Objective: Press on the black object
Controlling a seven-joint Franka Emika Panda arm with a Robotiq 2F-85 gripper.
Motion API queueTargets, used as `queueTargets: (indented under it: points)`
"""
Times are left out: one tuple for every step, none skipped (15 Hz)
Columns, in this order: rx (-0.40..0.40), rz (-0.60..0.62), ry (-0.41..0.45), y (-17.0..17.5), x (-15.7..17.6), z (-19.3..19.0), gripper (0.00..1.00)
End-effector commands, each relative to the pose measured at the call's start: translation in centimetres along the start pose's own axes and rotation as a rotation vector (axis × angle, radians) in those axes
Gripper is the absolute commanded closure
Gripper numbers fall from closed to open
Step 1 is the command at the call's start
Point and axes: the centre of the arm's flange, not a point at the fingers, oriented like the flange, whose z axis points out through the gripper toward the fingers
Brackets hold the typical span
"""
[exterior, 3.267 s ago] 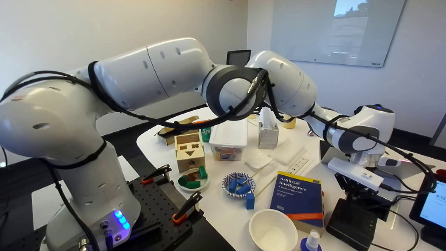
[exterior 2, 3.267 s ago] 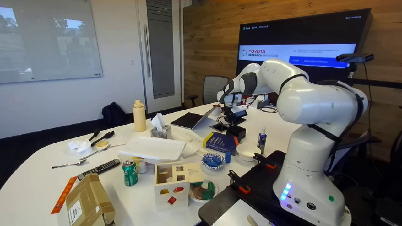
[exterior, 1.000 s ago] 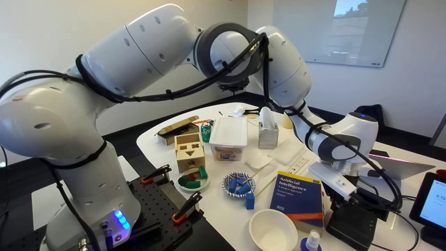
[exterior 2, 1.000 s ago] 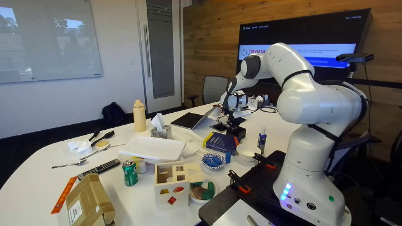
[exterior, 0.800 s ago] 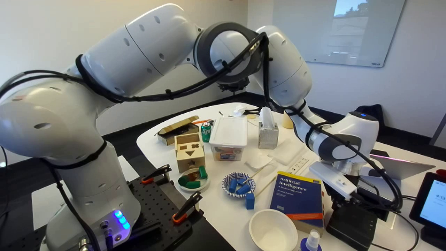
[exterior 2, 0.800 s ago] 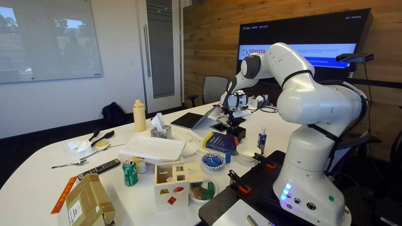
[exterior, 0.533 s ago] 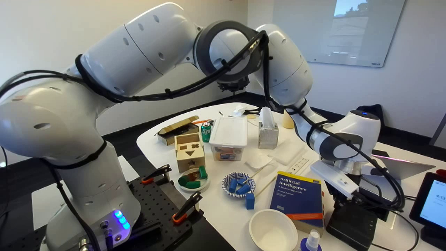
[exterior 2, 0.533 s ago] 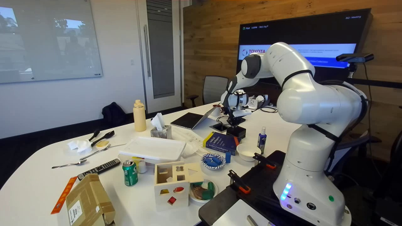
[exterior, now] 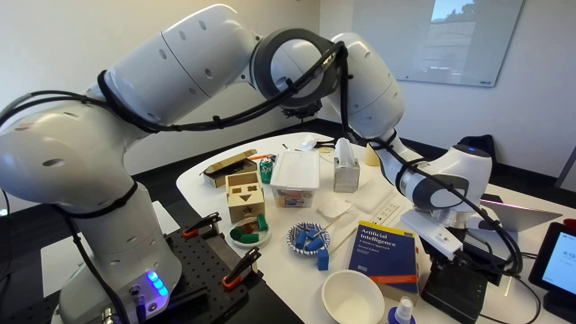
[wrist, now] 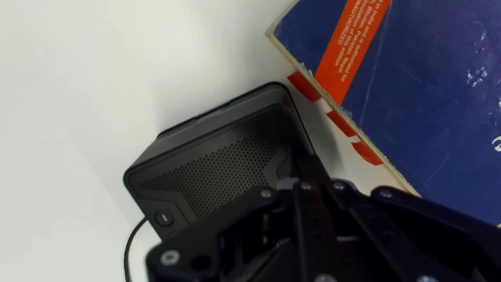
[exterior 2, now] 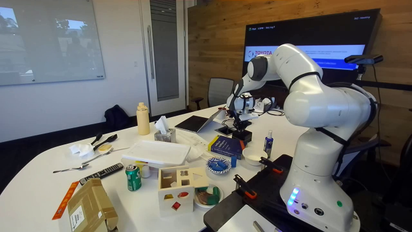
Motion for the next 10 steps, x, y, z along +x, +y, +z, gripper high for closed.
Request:
queueTargets:
  points:
    - [0.002, 0.034, 0.007, -0.2, -0.5, 0.2, 1.0]
    - [0.002, 0.035, 0.005, -0.2, -0.6, 0.4, 1.0]
    - [0.002, 0.038, 0.004, -0.1, -0.6, 0.5, 1.0]
    - [0.002, 0.044, 0.002, -0.1, -0.7, 0.7, 1.0]
    - [0.002, 0.045, -0.001, 0.0, -0.7, 0.8, 1.0]
    - [0.002, 0.047, -0.002, 0.0, -0.8, 0.9, 1.0]
    - [0.004, 0.048, -0.003, 0.1, -0.9, 0.9, 1.0]
    - [0.003, 0.048, -0.002, 0.1, -0.9, 0.7, 1.0]
    - [0.005, 0.048, 0.001, 0.0, -0.9, 0.3, 1.0]
    - [0.004, 0.049, 0.005, -0.1, -0.9, -0.1, 1.0]
